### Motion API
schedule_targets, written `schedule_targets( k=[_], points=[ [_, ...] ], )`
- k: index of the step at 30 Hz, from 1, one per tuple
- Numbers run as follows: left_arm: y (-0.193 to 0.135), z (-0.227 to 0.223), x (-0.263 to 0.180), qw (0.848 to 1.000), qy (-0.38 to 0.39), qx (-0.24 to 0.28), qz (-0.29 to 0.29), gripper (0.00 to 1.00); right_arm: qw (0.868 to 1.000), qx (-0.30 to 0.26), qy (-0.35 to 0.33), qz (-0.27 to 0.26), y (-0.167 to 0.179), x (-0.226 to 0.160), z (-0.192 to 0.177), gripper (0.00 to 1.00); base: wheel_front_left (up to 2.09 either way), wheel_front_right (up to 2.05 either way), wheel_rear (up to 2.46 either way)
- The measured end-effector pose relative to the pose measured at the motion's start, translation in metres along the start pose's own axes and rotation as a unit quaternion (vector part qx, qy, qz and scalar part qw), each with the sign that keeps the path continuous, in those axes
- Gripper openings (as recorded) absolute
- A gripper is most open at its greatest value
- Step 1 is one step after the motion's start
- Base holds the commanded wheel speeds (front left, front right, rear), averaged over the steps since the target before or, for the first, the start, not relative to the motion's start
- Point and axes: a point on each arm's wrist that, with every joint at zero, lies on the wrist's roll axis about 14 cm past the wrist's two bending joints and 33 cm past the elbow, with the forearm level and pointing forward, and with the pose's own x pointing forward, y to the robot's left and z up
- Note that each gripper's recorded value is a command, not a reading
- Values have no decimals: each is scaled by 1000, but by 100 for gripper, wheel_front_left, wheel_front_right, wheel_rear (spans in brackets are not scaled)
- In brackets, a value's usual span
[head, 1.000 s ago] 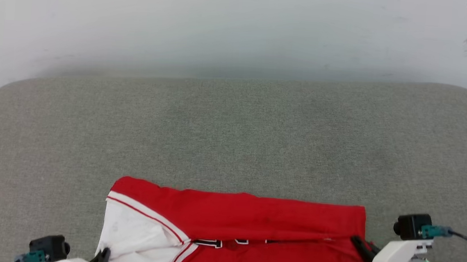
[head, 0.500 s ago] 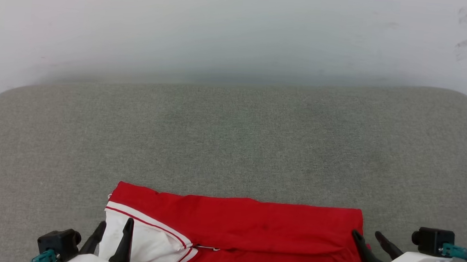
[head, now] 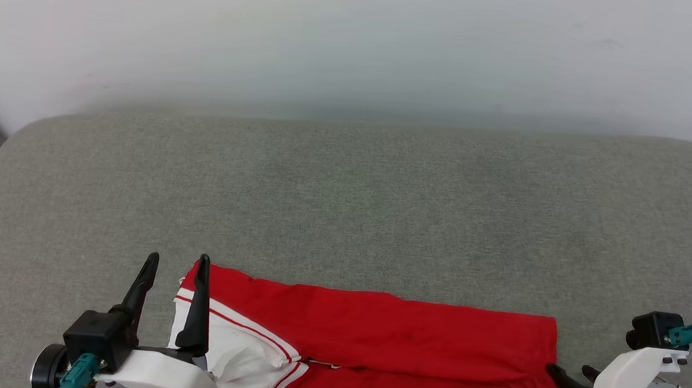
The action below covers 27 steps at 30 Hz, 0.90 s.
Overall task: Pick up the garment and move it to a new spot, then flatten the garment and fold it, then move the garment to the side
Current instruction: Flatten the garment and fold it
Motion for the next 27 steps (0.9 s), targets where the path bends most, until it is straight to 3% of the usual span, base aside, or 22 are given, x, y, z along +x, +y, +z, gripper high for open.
schedule_targets(
  k=[14,15,16,17,27],
  points=[
    [13,-11,3,999,12,-8,37,100,988,21,150,23,14,45,-40,100,0,0,0],
    [14,-13,4,999,14,-8,39,100,987,21,156,24,15,46,-42,80,0,0,0],
    [14,-13,5,999,14,-8,39,100,987,23,159,25,15,47,-42,36,0,0,0],
    [15,-12,5,999,12,-5,39,100,986,26,162,27,16,48,-43,2,0,0,0],
    [14,-5,4,1000,-1,13,27,100,990,11,133,39,28,46,-27,0,0,0,0]
  ],
)
